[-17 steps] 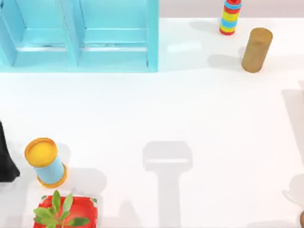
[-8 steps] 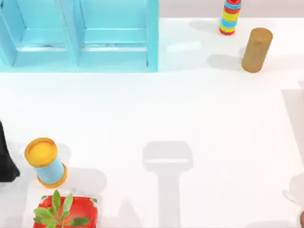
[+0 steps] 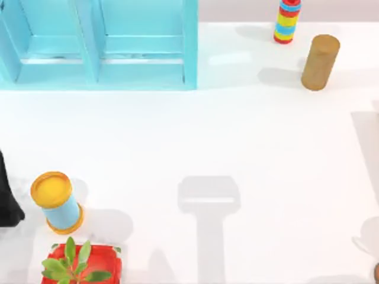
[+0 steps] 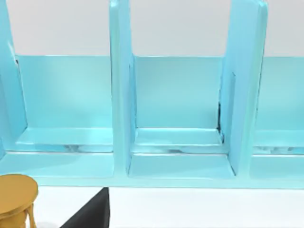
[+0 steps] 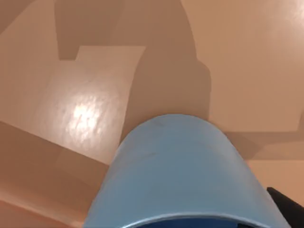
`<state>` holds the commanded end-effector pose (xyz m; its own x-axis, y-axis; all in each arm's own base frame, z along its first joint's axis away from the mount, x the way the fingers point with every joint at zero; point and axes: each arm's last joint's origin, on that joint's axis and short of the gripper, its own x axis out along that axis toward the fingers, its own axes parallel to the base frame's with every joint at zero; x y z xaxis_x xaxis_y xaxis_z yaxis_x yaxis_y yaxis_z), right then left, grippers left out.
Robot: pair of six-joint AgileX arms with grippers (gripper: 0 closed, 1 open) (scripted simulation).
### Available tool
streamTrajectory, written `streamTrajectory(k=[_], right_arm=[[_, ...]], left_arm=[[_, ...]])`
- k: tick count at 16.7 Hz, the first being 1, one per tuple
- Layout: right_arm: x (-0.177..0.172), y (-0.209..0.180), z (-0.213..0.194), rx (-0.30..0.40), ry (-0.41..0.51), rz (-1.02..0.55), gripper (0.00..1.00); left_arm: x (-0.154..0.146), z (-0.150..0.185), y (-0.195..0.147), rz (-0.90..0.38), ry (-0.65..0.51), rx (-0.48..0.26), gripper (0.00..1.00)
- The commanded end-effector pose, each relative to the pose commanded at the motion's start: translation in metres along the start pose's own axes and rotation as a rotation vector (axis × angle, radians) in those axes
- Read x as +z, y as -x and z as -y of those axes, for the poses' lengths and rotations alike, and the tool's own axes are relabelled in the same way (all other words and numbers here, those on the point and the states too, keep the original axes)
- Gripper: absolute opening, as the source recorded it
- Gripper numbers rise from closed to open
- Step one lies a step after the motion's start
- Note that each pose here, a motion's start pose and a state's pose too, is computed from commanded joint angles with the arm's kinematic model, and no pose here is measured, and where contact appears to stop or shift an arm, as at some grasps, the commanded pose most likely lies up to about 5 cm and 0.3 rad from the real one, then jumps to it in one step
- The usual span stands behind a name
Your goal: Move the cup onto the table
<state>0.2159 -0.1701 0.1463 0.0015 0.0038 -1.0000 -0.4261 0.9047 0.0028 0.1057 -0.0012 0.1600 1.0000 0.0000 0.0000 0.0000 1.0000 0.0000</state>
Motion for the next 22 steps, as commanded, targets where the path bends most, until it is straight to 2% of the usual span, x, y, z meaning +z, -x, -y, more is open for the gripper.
streamTrajectory(k=[3,5,8,10,13,16,22], right_arm=[[0.0,0.001,0.0,-0.002,0.0,0.002,0.0],[0.003,0.008,0.006,-0.031,-0.003,0.029,0.0],[0.02,0.038,0.008,-0.101,-0.004,0.097,0.0],[0.038,0.061,-0.007,-0.111,0.008,0.129,0.0],[0.053,0.087,-0.05,-0.056,0.019,0.096,0.0],[0.049,0.098,-0.082,-0.012,0.011,0.028,0.0],[0.044,0.099,-0.089,0.002,-0.005,0.001,0.0]], left_arm=[[0.0,0.0,0.0,0.0,0.0,0.0,1.0],[0.0,0.0,0.0,0.0,0.0,0.0,1.0],[0.0,0.0,0.0,0.0,0.0,0.0,1.0],[0.0,0.0,0.0,0.0,0.0,0.0,1.0],[0.0,0.0,0.0,0.0,0.0,0.0,1.0],[0.0,0.0,0.0,0.0,0.0,0.0,1.0],[0.0,0.0,0.0,0.0,0.0,0.0,1.0]])
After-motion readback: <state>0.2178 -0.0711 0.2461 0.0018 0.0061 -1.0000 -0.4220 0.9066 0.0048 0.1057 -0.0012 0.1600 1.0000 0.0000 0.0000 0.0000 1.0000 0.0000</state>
